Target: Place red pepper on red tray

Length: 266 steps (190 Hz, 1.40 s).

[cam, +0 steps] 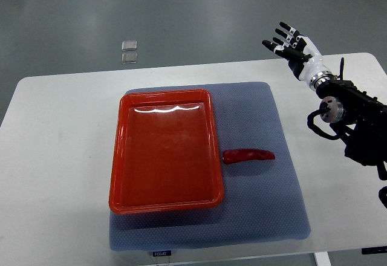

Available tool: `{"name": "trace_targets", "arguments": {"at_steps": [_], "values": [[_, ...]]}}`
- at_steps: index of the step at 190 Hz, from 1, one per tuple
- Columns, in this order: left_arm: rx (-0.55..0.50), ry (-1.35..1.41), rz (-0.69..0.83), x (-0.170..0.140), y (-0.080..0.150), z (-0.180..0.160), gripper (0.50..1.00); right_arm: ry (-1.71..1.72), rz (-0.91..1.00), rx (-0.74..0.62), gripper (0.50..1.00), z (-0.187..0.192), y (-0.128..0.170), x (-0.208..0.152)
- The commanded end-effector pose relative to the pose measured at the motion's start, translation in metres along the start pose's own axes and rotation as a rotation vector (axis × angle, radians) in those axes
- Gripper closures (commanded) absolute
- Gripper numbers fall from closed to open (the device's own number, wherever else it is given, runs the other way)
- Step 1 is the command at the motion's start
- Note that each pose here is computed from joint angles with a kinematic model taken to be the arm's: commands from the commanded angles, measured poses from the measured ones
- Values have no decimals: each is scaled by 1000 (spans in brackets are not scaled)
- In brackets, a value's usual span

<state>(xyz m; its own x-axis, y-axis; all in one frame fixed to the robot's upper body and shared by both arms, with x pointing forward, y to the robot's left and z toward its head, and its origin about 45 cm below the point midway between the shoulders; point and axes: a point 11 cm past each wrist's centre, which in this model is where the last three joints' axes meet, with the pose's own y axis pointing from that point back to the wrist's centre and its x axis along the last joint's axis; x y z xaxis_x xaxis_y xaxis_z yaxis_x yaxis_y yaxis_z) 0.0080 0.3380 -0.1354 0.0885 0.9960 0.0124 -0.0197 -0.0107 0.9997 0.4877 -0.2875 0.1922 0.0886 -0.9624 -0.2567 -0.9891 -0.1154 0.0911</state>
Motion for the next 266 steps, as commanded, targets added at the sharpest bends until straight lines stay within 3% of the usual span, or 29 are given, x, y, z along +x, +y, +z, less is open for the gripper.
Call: {"name": "trace_targets", "arguments": {"at_steps": [1, 118, 214, 266], "values": [[-1, 0, 0, 0, 0, 1, 500, 6, -6, -6, 583, -2, 0, 3], [0, 0, 0, 0, 0, 0, 500, 118, -174, -13, 585, -19, -1, -6], [-1, 0, 0, 0, 0, 1, 500, 932, -701, -112, 587, -39, 21, -59], [1, 0, 0, 0, 0, 0, 500, 1237, -868, -197, 587, -16, 55, -55]]}}
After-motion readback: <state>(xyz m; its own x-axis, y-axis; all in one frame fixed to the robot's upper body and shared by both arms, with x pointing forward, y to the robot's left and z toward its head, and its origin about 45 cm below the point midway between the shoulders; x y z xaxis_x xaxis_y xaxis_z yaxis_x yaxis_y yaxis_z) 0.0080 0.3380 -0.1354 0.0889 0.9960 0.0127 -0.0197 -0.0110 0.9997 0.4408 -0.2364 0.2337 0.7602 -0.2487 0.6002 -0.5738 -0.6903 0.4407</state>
